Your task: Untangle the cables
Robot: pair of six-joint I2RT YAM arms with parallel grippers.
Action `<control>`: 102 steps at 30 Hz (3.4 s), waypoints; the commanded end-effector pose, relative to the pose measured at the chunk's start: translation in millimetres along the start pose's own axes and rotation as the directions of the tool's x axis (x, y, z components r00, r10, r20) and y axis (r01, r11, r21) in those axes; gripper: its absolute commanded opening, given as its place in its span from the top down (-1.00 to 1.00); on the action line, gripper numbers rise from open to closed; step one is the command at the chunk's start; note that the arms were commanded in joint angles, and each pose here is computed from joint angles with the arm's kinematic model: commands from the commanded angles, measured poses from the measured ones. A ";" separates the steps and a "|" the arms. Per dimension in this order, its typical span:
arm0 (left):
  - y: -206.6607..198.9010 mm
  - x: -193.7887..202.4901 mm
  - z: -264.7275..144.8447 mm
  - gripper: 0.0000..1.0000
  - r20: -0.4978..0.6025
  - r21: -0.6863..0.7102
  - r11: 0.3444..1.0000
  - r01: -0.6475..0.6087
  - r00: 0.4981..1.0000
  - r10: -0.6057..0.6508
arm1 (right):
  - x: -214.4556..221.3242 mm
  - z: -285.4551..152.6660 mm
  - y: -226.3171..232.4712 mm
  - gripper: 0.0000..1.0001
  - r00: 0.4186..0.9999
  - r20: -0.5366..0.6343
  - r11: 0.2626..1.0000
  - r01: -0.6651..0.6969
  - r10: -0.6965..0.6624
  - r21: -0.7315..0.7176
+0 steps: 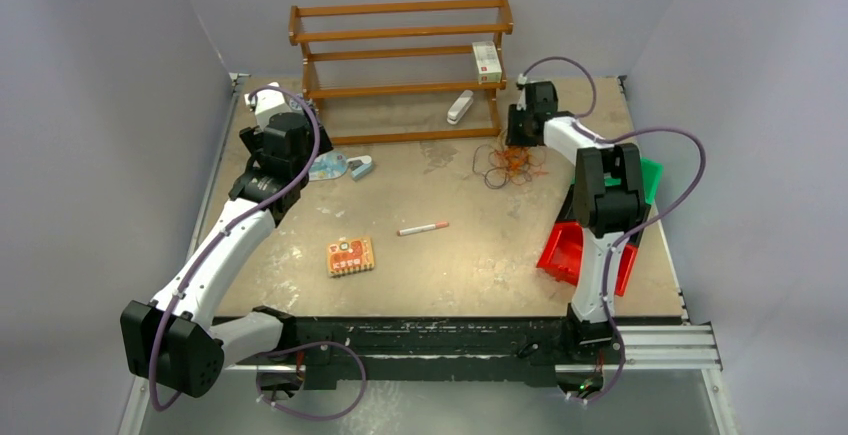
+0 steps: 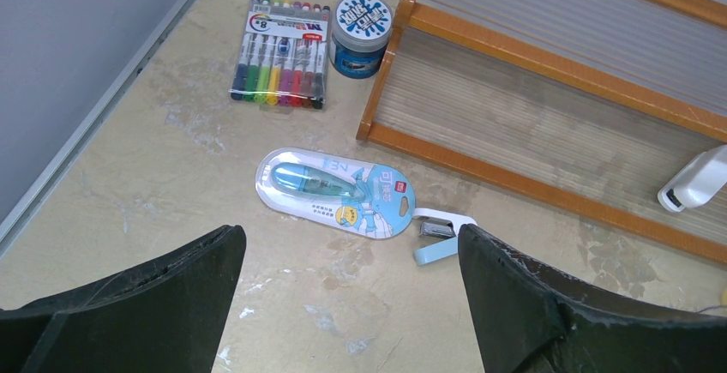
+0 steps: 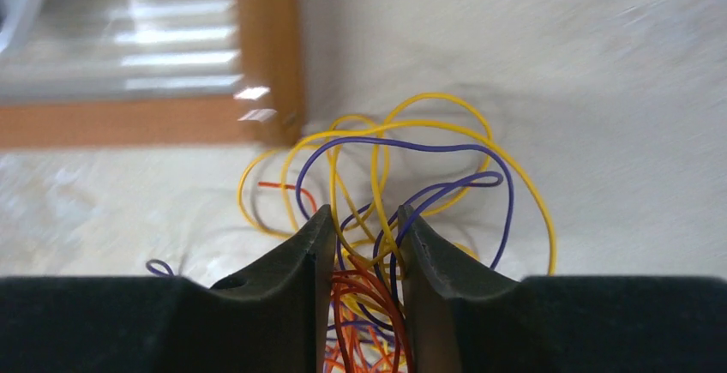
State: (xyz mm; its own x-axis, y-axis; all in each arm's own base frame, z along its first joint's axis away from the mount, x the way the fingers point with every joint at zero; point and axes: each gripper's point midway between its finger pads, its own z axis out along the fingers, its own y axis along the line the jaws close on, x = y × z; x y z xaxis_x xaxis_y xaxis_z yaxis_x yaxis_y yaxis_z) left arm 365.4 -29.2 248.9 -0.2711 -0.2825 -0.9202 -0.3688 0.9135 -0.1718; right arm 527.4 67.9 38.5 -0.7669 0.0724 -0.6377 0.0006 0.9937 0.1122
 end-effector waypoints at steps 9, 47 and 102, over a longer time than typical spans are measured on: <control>-9.4 -23.1 -7.8 -0.88 0.068 0.047 0.998 0.042 0.997 -0.045 | 49.3 -68.3 98.1 0.36 0.999 0.041 0.989 0.013 -0.007 -0.145; -64.8 -2.1 -11.2 -0.93 -0.030 0.324 0.946 0.027 0.999 -0.019 | 47.3 -192.1 200.2 -0.53 0.963 0.267 0.952 0.125 -0.048 -0.278; -98.7 41.4 13.9 -0.66 -0.192 0.343 0.938 -0.058 0.973 0.130 | 6.2 -86.1 -139.6 -0.85 0.907 0.234 0.828 -0.416 0.349 0.377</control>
State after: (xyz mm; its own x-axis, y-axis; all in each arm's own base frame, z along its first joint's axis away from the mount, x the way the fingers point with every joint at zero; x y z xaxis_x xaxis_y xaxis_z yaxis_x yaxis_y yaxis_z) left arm 394.8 -125.9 189.1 -0.5563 -0.2033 -0.8058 -0.0446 0.9755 -0.2153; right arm 448.7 -81.3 76.8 -0.5451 0.4486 -0.7082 0.6141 0.7887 0.0268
